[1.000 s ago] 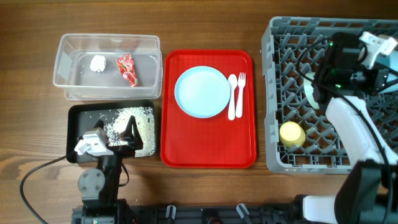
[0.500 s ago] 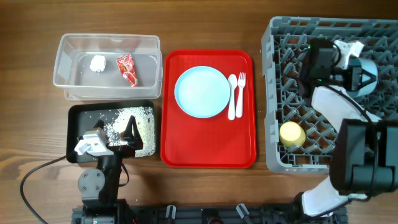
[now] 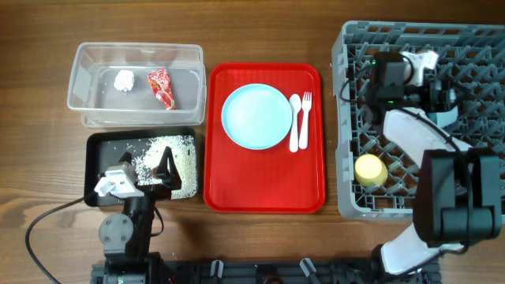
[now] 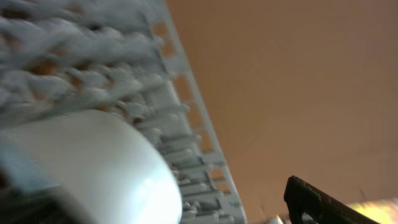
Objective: Sort waste into correct bins and load items into the dishwasher rack
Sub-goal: 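Return the right gripper to the red tray over the plate, then grasp the light-blue plate edge with the right gripper and lift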
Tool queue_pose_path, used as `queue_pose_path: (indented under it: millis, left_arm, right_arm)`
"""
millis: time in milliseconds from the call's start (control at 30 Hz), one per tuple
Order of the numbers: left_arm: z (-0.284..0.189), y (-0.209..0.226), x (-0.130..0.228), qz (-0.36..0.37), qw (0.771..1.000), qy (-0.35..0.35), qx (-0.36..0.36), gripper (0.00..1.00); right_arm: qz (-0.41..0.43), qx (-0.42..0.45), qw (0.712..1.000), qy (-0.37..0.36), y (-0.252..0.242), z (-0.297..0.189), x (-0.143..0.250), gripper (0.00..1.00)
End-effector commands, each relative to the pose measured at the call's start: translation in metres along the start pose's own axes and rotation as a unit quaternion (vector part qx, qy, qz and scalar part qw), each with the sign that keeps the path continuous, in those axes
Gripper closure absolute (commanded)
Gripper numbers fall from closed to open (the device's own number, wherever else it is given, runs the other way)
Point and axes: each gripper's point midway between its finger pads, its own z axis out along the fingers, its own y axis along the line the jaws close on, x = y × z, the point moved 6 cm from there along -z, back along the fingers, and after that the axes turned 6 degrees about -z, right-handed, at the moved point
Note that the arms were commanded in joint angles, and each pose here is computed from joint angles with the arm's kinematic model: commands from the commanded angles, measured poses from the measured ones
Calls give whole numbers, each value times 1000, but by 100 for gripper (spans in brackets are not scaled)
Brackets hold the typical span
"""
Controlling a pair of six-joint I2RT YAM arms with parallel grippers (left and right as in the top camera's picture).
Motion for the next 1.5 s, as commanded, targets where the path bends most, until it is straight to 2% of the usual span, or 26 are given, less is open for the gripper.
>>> queue_pose_path:
  millis: [0, 67, 133, 267, 467, 600, 667, 733, 900, 1033, 1133, 1233, 1367, 1467]
  left_arm:
    - [0, 0, 2, 6, 1000, 0, 5, 0]
    - [0, 0, 2, 6, 1000, 0, 5, 0]
    - [0, 0, 2, 6, 1000, 0, 4, 0]
    - [0, 0, 2, 6, 1000, 0, 5, 0]
    - [0, 0, 2, 6, 1000, 0, 5, 0]
    - [0, 0, 2, 6, 1000, 0, 4, 0]
    - [0, 0, 2, 6, 1000, 0, 5, 0]
    - [0, 0, 2, 6, 1000, 0, 4, 0]
    - [0, 0, 2, 6, 1000, 0, 4, 0]
    - [0, 0, 2, 6, 1000, 0, 4, 0]
    - [0, 0, 2, 6, 1000, 0, 4, 0]
    - [0, 0, 2, 6, 1000, 0, 5, 0]
    - [0, 0, 2, 6, 1000, 0, 5, 0]
    - [0, 0, 2, 6, 1000, 0, 5, 0]
  right_arm:
    - [58, -93, 991, -72, -15, -24, -16, 7]
    - [78, -145, 981, -104, -27, -41, -22, 6]
    - [103, -196, 966, -137, -45, -59, -26, 0]
    - [129, -273, 933, -195, -74, -95, -25, 0]
    - [153, -400, 877, -216, -72, -146, -9, 0]
    - [140, -531, 808, -213, -49, -192, -1, 0]
    - [135, -595, 764, -212, -42, -217, 3, 0]
    - [112, -662, 706, -224, -38, -252, 8, 0]
    - [79, -726, 641, -236, -35, -299, 21, 0]
    - [87, -745, 625, -216, -35, -312, 27, 1]
    - [108, -763, 617, -159, -25, -315, 29, 5]
    - [116, -765, 624, -104, -3, -314, 29, 13]
    - [119, -780, 613, -28, 33, -321, 29, 28]
    - [149, -771, 613, 87, 67, -321, 36, 24]
